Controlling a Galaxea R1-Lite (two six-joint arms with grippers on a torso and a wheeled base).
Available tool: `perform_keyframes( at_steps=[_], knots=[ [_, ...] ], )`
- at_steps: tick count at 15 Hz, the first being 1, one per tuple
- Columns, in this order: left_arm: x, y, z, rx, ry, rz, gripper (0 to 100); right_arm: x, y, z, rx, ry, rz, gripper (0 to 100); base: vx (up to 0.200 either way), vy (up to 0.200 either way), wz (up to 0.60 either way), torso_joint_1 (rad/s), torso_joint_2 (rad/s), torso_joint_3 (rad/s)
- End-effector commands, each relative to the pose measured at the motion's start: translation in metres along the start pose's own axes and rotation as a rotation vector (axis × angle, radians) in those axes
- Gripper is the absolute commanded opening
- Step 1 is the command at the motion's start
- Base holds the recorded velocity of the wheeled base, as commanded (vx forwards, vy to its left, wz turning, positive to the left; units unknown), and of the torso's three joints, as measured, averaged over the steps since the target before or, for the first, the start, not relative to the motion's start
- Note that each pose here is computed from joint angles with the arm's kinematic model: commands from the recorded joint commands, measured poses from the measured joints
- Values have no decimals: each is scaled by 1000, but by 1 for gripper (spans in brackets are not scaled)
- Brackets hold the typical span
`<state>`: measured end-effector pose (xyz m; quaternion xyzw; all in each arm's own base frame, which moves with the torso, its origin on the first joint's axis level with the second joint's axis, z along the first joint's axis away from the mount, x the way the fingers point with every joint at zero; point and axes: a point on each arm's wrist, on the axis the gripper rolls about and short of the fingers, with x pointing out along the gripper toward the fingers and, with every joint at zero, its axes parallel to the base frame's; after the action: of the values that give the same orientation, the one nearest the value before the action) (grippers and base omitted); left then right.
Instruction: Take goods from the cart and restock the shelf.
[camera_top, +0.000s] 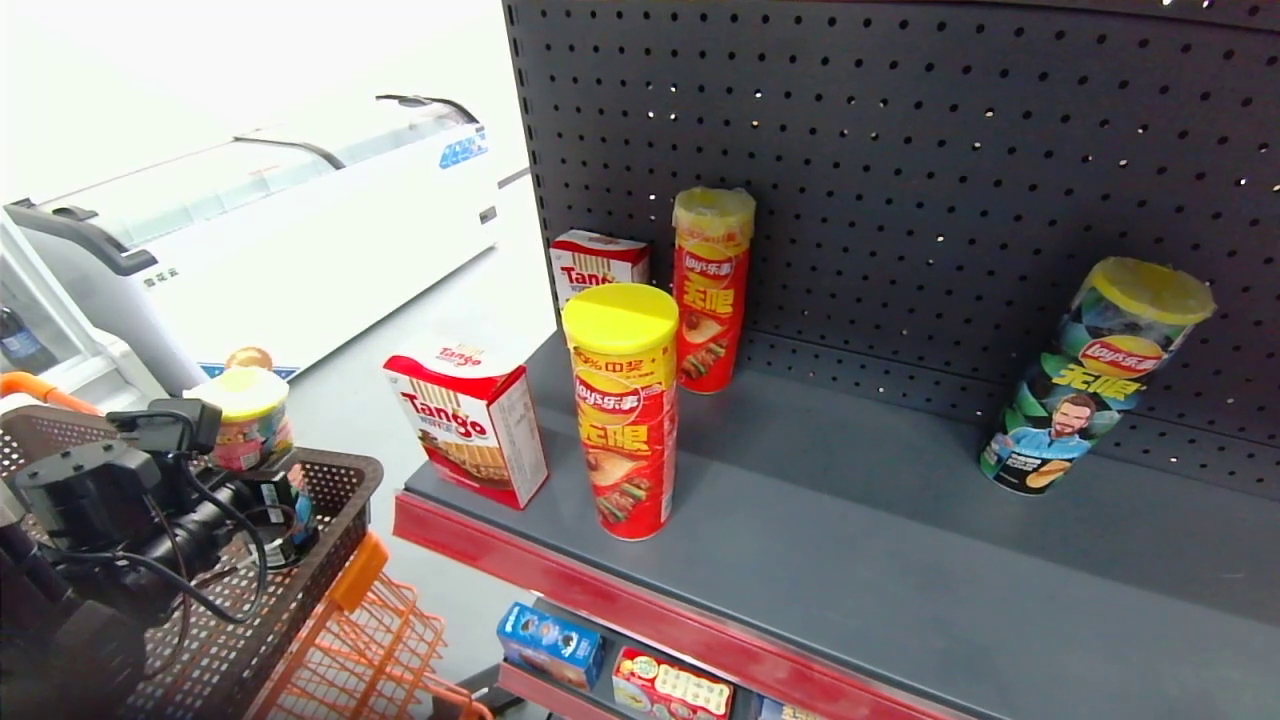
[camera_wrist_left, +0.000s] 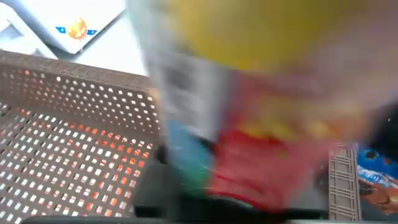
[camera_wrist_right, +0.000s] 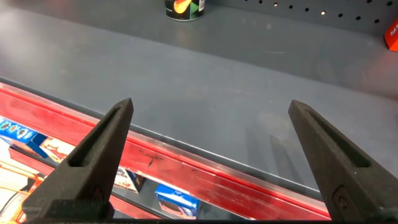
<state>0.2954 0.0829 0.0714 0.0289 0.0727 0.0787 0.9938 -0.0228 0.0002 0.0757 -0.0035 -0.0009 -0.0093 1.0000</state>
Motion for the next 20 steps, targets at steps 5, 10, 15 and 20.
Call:
perform_keyframes(
  at_steps=[5, 10, 15, 20],
  knots=[
    [-12, 0, 35, 14, -92, 5, 0, 0, 0, 0, -1, 2, 0, 100, 0, 0, 0, 0, 0, 0],
    [-46, 0, 95, 32, -224, -12, 0, 0, 0, 0, -1, 2, 0, 100, 0, 0, 0, 0, 0, 0],
    [-87, -18, 137, 35, -248, -91, 0, 0, 0, 0, -1, 0, 0, 100, 0, 0, 0, 0, 0, 0],
    [-143, -51, 150, 19, -256, -333, 0, 0, 0, 0, -1, 0, 0, 100, 0, 0, 0, 0, 0, 0]
  ],
)
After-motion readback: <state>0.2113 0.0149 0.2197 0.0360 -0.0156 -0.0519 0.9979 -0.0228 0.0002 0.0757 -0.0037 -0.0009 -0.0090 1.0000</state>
